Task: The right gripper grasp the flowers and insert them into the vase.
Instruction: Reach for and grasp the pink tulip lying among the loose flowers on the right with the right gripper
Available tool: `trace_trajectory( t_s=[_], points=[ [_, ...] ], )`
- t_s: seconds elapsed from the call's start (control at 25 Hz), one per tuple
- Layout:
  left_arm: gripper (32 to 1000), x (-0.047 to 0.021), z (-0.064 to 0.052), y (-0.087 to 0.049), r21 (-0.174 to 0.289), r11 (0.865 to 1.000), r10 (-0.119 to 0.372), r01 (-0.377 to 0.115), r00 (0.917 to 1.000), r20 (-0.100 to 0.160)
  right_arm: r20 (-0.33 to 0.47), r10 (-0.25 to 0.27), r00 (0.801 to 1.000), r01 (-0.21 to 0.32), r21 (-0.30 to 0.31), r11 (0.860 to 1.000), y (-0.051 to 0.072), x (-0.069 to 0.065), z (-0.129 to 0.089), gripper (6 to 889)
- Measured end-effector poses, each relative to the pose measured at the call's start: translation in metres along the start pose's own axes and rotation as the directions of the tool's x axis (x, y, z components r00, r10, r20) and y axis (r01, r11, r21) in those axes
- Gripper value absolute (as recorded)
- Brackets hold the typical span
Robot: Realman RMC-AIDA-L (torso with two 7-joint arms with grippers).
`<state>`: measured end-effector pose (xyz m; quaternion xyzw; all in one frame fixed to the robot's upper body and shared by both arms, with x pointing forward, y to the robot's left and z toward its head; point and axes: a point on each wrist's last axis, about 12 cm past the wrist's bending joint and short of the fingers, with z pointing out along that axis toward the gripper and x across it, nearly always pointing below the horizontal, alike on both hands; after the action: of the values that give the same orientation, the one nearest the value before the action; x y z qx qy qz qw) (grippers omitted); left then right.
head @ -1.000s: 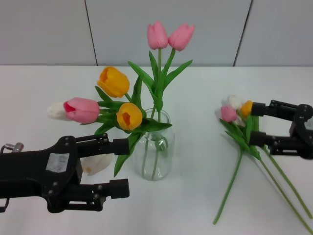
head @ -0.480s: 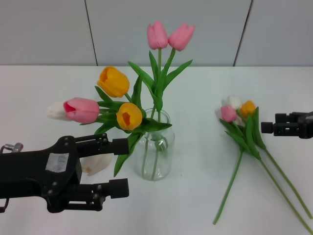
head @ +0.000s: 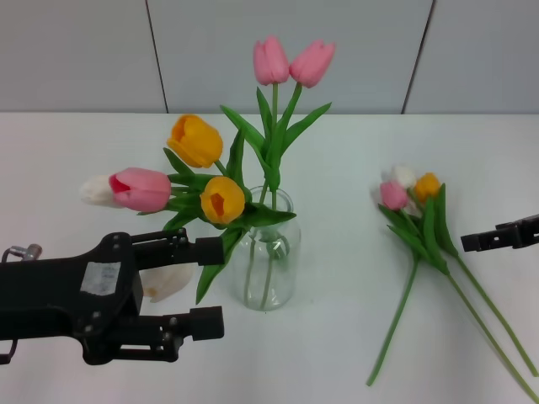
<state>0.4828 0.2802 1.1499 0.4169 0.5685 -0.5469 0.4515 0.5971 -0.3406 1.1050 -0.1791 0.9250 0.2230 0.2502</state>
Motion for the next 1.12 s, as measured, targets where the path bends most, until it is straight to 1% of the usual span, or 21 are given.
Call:
trace_trajectory(
  t_s=[0.08, 0.24, 0.32, 0.44, 0.52, 0.8, 1.12],
  points=[
    [835, 0.0000, 0.000, 0.000, 0.000, 1.000, 0.001, -0.001, 1.0000, 0.000, -0.025, -0.011, 1.000, 0.012, 0.034, 0.999, 0.002, -0.002, 0.009, 847],
    [835, 0.0001, 0.001, 0.000, 0.001, 1.000, 0.001, -0.001, 1.0000, 0.001, -0.061, -0.037, 0.997, 0.040, 0.056, 0.998, 0.010, -0.007, 0.030, 847],
    [835, 0.0002, 0.001, 0.000, 0.002, 1.000, 0.001, -0.001, 1.0000, 0.001, -0.085, -0.056, 0.995, 0.061, 0.067, 0.996, 0.016, -0.009, 0.042, 845],
    [835, 0.0001, 0.001, 0.000, 0.003, 1.000, 0.001, -0.001, 1.0000, 0.001, -0.100, -0.078, 0.992, 0.087, 0.085, 0.993, 0.022, -0.011, 0.054, 838],
    [835, -0.0001, 0.002, 0.000, 0.004, 1.000, 0.002, -0.002, 1.0000, 0.001, -0.098, -0.082, 0.992, 0.091, 0.094, 0.991, 0.024, -0.011, 0.057, 833],
    [835, -0.0002, 0.003, 0.001, 0.004, 1.000, 0.002, -0.002, 1.0000, 0.002, -0.090, -0.072, 0.993, 0.083, 0.121, 0.989, 0.025, -0.006, 0.069, 818],
    [835, 0.0001, 0.003, 0.001, 0.003, 1.000, 0.001, -0.001, 1.0000, 0.003, -0.094, -0.096, 0.991, 0.109, 0.133, 0.985, 0.033, -0.006, 0.082, 800]
  ],
)
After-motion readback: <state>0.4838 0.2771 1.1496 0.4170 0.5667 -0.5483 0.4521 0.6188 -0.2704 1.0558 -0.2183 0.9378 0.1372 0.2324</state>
